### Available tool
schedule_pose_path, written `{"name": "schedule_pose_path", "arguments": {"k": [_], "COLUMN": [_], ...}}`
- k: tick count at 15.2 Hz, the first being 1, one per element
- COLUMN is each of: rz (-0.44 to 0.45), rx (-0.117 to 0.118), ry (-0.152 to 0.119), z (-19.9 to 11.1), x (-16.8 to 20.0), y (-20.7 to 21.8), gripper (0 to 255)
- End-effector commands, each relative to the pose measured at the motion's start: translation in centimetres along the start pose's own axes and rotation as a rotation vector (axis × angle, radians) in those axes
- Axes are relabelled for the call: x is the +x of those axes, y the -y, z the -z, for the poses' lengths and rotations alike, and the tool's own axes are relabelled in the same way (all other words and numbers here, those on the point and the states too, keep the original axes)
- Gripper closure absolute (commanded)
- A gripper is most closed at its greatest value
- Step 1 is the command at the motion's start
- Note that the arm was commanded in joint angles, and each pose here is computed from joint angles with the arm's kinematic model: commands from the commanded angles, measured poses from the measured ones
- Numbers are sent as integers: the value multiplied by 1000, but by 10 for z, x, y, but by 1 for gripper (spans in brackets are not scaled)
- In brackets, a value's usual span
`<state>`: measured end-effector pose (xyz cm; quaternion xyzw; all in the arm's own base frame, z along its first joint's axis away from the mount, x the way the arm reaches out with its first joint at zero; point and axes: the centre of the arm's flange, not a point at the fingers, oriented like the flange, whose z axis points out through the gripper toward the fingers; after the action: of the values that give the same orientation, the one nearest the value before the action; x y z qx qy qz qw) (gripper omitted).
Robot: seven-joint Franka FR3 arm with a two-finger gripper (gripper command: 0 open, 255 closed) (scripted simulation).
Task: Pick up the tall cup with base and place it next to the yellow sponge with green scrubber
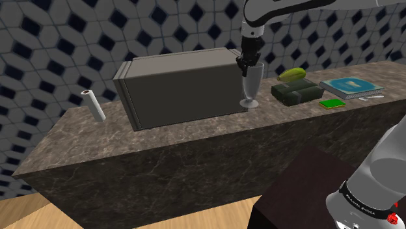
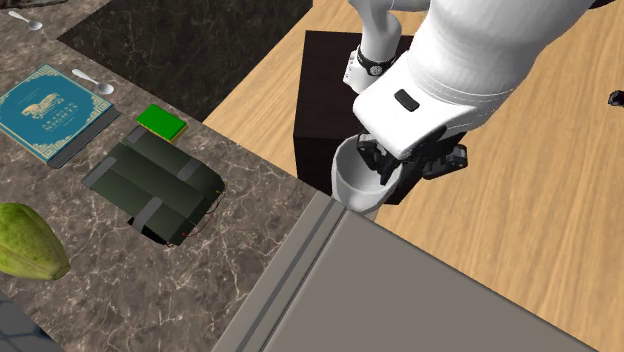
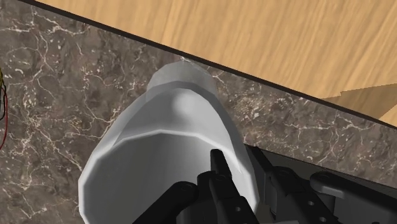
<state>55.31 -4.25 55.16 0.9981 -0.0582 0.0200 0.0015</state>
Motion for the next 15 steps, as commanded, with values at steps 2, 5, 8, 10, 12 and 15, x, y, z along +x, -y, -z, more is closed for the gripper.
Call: {"name": "schedule_pose_path", "arguments": {"k": [2, 5, 8, 10, 12, 15], "rz": [0, 0, 0, 0, 0, 0], "rx": [0, 0, 0, 0, 0, 0], "ry": [-1, -1, -1, -1, -1, -1], "z": [16, 32, 48, 58, 69, 85], "x": [0, 0, 1, 1, 2, 2], "y": [0, 0, 0, 0, 0, 0], "gripper": [255, 255, 255, 255, 255, 255]}}
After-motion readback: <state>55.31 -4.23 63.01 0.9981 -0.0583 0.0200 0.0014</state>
